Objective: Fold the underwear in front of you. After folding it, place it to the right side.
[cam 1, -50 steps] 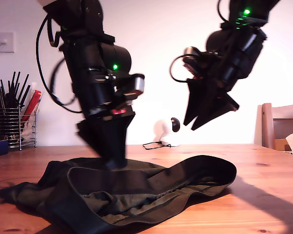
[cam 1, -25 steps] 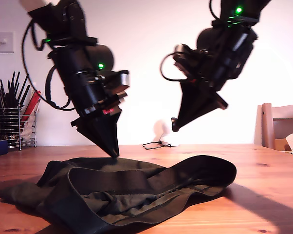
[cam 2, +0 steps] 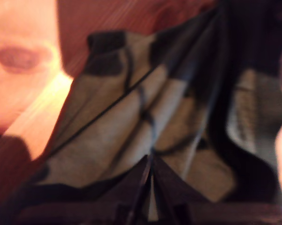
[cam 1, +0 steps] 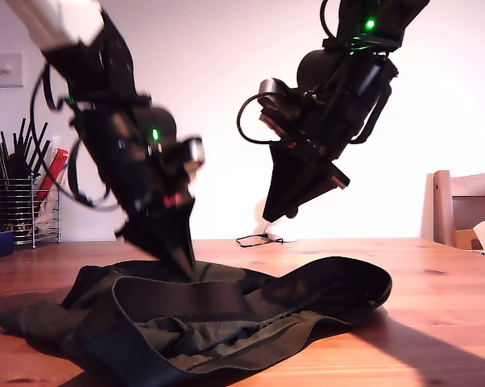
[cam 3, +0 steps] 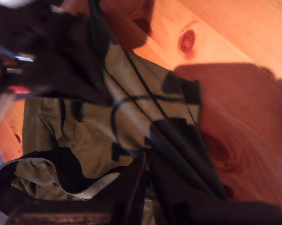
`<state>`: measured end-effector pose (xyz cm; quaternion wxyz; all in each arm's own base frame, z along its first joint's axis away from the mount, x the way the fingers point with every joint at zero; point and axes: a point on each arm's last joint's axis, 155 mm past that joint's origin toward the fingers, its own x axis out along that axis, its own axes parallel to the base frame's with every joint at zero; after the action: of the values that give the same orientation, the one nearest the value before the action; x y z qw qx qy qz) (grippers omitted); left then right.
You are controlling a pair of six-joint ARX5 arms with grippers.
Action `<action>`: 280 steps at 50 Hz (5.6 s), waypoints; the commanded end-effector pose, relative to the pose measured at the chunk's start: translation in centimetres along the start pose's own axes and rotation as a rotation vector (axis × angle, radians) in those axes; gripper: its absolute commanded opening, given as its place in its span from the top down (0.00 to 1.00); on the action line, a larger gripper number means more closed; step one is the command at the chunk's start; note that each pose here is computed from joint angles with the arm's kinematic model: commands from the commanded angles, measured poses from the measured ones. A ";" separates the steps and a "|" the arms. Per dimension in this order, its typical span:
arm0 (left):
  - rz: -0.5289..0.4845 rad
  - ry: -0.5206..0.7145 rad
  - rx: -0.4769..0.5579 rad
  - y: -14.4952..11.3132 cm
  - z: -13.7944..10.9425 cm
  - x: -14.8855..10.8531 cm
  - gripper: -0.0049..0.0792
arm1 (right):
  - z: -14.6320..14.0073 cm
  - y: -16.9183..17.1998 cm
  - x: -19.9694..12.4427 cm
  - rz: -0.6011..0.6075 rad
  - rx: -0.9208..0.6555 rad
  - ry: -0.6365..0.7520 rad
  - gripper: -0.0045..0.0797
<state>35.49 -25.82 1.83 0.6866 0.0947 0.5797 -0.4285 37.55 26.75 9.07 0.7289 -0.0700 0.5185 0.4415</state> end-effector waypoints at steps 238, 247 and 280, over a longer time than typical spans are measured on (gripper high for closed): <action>0.017 -0.194 0.020 5.7 5.9 -3.6 0.96 | -3.4 4.8 3.4 -0.111 -0.021 0.190 0.92; -0.057 -0.149 -0.022 3.5 5.4 -4.1 0.95 | -3.5 1.2 2.0 -0.170 0.029 0.175 0.89; -0.027 0.152 -0.252 1.9 -1.3 -3.5 0.63 | 1.0 -3.6 1.1 -0.228 0.015 -0.031 0.62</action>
<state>36.78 -21.70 4.93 0.6568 0.0331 0.6632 -0.3574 41.22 25.71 9.12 0.7918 -0.1165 0.4852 0.3521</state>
